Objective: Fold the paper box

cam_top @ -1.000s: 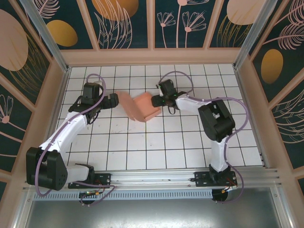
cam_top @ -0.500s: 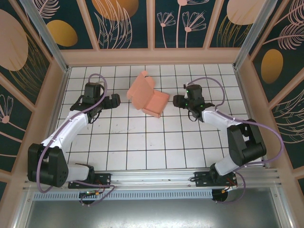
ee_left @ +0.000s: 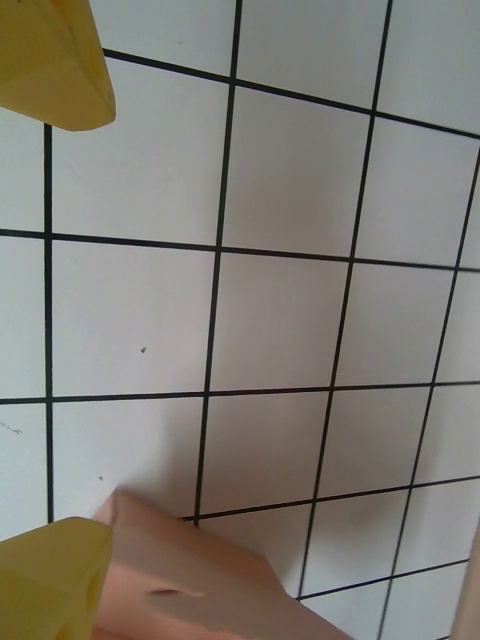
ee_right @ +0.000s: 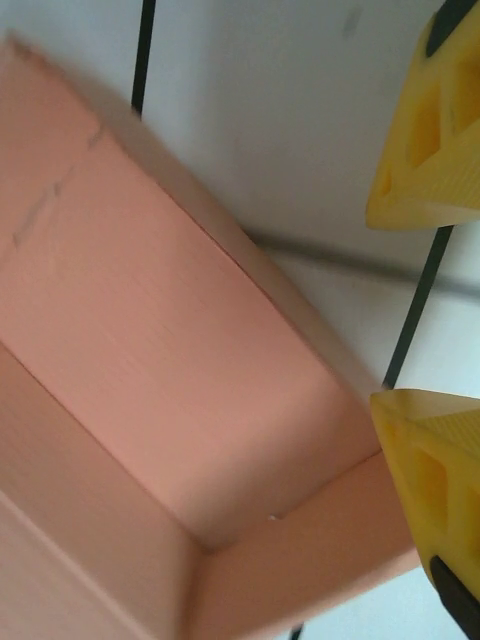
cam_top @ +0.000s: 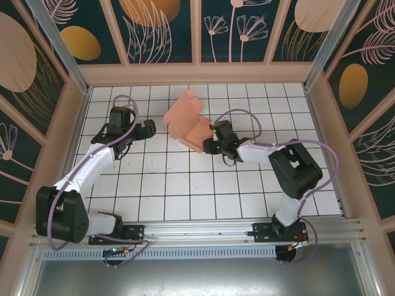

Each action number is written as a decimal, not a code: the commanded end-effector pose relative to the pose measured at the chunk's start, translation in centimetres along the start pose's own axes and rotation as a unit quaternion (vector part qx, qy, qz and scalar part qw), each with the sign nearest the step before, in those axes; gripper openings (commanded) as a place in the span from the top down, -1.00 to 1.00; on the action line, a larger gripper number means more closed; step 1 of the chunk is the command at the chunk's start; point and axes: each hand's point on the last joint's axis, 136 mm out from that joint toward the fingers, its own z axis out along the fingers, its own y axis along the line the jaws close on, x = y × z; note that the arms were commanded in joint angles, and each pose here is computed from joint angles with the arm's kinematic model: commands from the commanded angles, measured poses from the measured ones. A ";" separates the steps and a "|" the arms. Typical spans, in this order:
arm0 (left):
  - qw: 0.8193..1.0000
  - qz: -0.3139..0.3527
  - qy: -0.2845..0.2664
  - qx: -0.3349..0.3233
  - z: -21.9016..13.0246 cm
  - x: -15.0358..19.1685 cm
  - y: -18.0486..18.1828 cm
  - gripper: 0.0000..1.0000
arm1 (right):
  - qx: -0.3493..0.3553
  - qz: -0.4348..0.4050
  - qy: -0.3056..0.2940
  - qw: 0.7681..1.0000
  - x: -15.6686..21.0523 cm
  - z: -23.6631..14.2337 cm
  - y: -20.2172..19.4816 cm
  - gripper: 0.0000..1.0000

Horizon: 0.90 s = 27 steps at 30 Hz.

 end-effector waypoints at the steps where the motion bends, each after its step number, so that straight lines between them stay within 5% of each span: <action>1: 0.999 -0.045 -0.023 -0.014 0.0 -0.6 0.7 -0.97 | -0.042 -0.015 -0.029 0.999 -2.7 0.8 4.2 0.07; 8: 0.997 -0.079 -0.012 -0.023 0.6 0.2 1.1 -0.97 | -0.092 -0.068 -0.076 0.990 -4.9 -0.5 8.1 -0.13; 14: 0.997 -0.079 -0.001 -0.007 1.5 0.9 0.3 -0.97 | -0.066 -0.049 -0.118 0.990 -7.3 -3.8 3.8 -0.28; 18: 0.997 -0.074 0.003 0.007 2.0 0.9 -0.6 -0.97 | -0.010 0.010 -0.077 0.997 -7.5 -2.8 -1.4 -0.26; 27: 0.998 -0.055 0.010 0.004 2.0 1.5 -0.5 -0.97 | 0.046 0.043 -0.030 0.998 -7.8 0.1 -2.9 -0.02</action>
